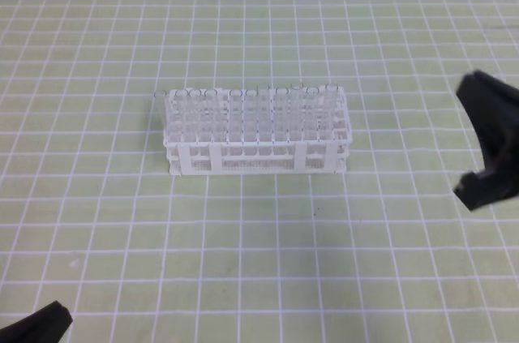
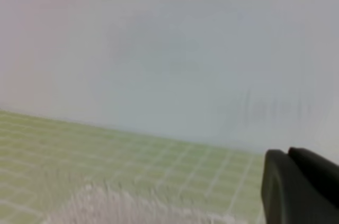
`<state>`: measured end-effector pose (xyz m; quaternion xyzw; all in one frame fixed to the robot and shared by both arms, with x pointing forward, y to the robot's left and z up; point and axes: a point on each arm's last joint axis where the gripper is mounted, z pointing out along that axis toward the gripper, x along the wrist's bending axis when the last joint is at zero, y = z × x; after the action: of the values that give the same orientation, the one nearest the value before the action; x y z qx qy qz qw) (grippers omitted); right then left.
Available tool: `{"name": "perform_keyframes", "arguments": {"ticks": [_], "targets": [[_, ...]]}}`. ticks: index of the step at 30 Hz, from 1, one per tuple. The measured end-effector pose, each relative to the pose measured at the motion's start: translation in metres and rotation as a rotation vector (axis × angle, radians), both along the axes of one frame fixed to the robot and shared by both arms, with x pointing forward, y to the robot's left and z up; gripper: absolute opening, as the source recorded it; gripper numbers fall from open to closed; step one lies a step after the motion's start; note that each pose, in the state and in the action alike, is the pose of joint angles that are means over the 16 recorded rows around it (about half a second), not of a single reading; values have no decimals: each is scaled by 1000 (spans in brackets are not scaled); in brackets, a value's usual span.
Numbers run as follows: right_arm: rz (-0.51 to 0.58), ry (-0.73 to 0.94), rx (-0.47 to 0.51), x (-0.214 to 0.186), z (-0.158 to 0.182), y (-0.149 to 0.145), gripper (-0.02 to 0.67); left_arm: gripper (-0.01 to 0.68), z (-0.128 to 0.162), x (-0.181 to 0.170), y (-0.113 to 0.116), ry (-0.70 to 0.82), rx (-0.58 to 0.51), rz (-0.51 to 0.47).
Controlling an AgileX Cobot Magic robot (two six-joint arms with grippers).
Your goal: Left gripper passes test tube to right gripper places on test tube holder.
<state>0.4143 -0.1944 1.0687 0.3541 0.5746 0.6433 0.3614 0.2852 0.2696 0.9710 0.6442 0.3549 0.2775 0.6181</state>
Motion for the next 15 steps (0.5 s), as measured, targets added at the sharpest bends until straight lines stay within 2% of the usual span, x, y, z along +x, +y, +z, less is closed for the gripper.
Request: {"name": "perform_keyframes", "arguments": {"ticks": [7, 15], "targets": [[-27, 71, 4, -19, -32, -15, -2, 0, 0, 0, 0, 2, 2, 0], [-131, 78, 11, -40, -61, -43, -2, 0, -1, 0, 0, 3, 3, 0]]}}
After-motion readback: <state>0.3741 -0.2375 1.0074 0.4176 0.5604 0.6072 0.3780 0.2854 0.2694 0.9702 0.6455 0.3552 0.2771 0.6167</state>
